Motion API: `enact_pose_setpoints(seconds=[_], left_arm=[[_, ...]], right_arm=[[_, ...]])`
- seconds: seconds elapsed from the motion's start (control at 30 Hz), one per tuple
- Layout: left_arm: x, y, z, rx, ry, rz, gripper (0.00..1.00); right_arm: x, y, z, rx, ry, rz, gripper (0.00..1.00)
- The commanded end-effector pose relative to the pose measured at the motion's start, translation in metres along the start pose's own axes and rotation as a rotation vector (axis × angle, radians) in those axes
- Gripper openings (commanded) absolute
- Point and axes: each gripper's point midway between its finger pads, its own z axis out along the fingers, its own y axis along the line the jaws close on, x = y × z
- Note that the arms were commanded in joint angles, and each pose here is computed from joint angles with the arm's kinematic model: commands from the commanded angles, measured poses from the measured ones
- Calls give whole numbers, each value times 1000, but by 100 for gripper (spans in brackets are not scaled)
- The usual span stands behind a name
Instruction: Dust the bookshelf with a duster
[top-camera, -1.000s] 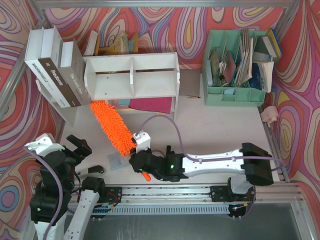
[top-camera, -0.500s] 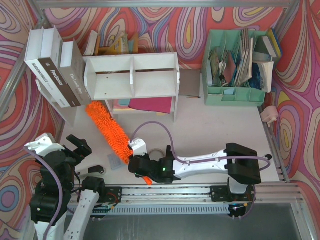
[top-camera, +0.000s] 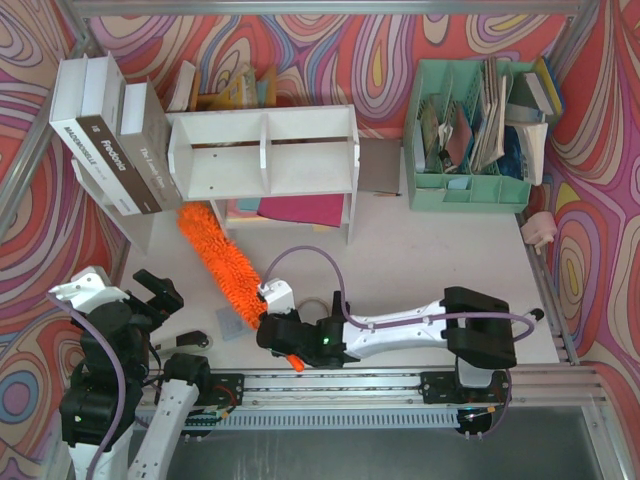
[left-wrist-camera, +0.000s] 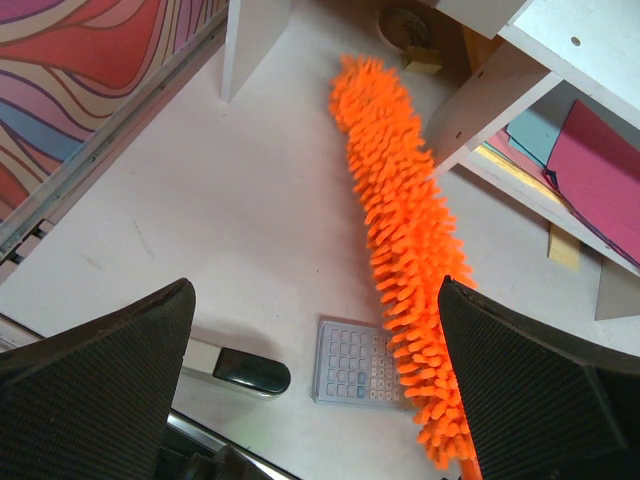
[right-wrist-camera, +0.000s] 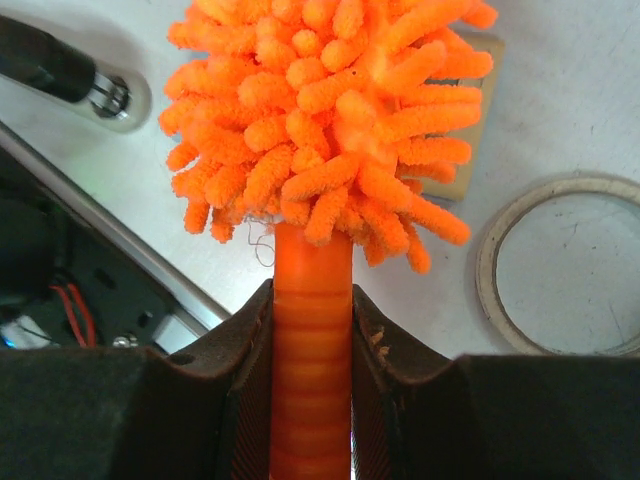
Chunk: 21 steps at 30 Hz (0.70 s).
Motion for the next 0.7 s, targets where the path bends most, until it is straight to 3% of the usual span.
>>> enact_pose_setpoints(seconds=[0.0, 0.3, 0.67], left_arm=[[0, -1, 5, -6, 0, 7, 98], [0, -1, 5, -7, 0, 8, 98], [0, -1, 5, -7, 2, 9, 98]], right_arm=[[-8, 6, 1, -5, -30, 14, 0], [-72, 24, -36, -86, -176, 41, 0], [-17, 8, -3, -19, -56, 14, 0]])
